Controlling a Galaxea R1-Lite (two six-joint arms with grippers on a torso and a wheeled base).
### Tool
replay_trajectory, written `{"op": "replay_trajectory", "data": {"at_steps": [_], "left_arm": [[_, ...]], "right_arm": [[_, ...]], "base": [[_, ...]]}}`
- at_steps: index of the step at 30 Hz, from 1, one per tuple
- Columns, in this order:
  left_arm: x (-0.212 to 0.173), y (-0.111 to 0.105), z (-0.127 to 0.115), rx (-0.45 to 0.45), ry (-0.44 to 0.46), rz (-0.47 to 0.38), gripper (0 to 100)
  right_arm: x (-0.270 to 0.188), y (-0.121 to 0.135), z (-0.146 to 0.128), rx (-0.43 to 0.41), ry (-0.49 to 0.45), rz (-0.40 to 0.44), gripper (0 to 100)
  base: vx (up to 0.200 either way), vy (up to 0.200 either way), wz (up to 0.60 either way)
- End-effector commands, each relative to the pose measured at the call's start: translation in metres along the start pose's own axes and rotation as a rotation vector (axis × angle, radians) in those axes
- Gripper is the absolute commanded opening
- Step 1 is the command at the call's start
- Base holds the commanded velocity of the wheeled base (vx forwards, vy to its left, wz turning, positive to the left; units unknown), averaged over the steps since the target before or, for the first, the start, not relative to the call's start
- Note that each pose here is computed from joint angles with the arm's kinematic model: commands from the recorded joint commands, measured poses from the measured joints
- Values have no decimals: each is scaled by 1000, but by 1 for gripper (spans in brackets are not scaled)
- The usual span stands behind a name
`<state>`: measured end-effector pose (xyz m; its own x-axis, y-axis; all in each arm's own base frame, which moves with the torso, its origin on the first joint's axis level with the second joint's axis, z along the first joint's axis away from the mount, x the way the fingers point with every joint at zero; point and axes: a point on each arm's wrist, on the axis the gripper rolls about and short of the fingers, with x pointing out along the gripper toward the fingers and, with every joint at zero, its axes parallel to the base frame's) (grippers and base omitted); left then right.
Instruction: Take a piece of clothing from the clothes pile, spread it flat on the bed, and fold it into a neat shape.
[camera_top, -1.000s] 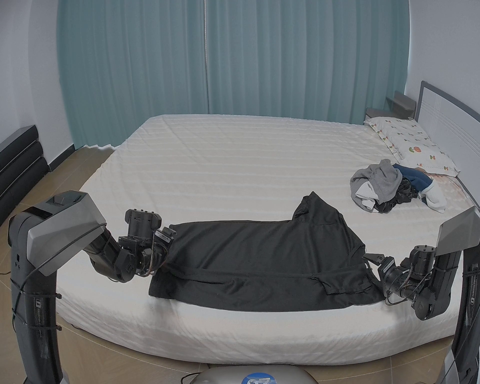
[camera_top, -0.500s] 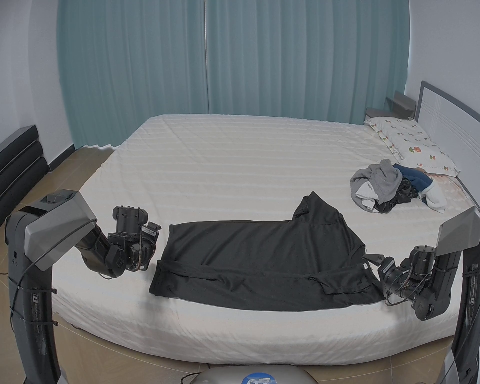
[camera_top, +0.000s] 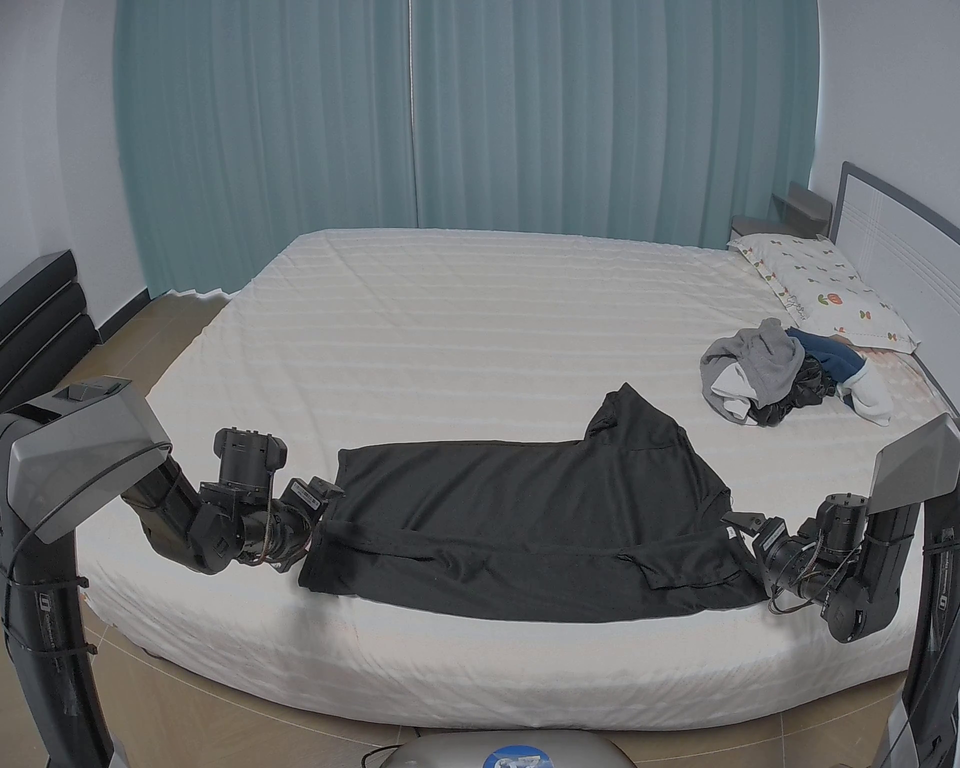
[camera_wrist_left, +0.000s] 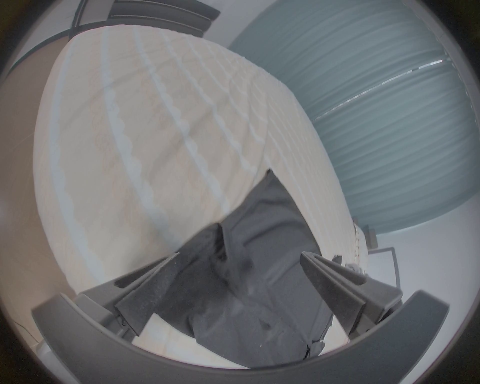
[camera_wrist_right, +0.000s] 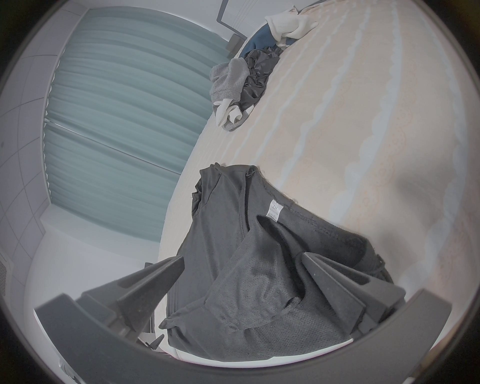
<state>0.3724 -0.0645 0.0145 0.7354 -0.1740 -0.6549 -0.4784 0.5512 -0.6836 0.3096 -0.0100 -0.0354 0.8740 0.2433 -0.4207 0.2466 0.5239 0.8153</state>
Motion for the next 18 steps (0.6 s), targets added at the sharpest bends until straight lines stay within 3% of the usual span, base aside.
{"op": "replay_trajectory", "data": {"at_steps": [1,10,11,18], "left_arm": [[-4,-11,-6,19,14,-15,100],[13,-9,-7,19,17,6,100],[14,-8,-9,22,25,14,0],[15,-11,-14,36,44,28,0]], "right_arm": [[1,0,0,-4,-2,7,100],[1,0,0,-4,-2,7,100],[1,0,0,-4,-2,7,100],[1,0,-1,-5,-1,7,100]], "base": [[0,0,0],[0,0,0],[0,0,0],[0,0,0]]}}
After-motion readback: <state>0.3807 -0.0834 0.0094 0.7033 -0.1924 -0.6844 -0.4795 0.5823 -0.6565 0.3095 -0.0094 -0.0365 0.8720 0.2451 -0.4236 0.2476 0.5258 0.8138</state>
